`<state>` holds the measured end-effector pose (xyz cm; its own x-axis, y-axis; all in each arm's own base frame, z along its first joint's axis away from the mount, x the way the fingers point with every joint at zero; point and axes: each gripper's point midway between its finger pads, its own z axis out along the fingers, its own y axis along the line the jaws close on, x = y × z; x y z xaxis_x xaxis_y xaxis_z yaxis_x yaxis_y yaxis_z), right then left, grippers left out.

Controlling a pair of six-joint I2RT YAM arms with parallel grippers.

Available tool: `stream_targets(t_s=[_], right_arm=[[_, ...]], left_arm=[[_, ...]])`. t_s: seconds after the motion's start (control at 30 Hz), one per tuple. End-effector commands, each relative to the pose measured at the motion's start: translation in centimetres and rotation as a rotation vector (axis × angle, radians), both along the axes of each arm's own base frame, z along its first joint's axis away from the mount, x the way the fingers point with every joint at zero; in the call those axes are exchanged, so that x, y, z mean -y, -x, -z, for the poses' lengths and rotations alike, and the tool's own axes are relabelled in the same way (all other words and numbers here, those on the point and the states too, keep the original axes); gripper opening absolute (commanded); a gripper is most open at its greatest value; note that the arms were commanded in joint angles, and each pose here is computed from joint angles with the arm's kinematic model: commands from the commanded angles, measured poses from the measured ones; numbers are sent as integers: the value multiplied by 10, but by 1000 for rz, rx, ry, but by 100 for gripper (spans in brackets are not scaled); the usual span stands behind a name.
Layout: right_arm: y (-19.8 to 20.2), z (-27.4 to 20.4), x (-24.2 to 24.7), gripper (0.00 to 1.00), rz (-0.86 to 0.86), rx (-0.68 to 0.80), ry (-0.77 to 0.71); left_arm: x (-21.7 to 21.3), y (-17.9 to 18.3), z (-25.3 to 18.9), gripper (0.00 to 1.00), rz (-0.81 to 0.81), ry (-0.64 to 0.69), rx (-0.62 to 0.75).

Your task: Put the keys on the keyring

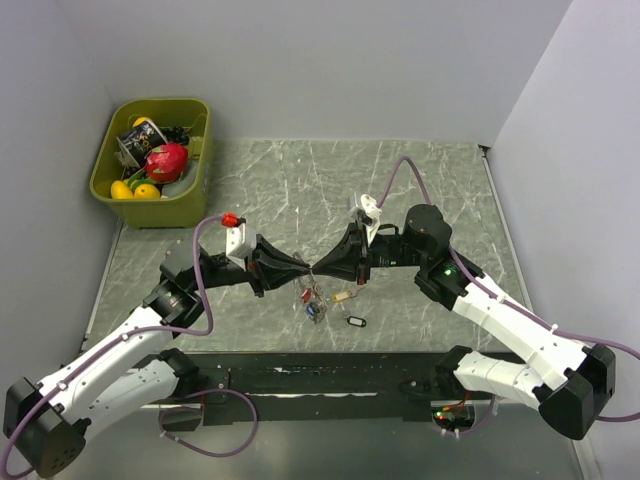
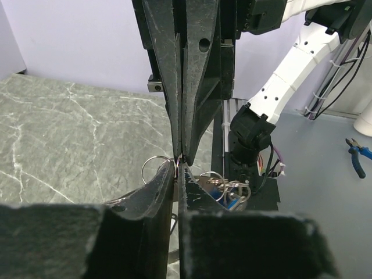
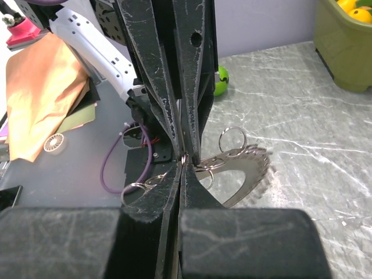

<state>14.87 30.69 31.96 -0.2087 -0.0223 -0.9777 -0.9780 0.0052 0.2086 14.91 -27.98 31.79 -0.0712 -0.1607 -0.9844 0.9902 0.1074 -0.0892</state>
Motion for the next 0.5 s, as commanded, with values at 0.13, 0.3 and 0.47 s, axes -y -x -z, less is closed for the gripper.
stream_targets(t_s=[0.13,0.3,0.47], right_arm=[[-4,-23,0,0,13,73,-63],[-4,-32,7,46,66,84,-87],[-9,-40,21,75,168,80,-119]], left_arm=[[-1,0,-16,1,-8,17,34],[-10,5,-28,1,-40,60,90],[-20,17,-33,1,-46,101,162]])
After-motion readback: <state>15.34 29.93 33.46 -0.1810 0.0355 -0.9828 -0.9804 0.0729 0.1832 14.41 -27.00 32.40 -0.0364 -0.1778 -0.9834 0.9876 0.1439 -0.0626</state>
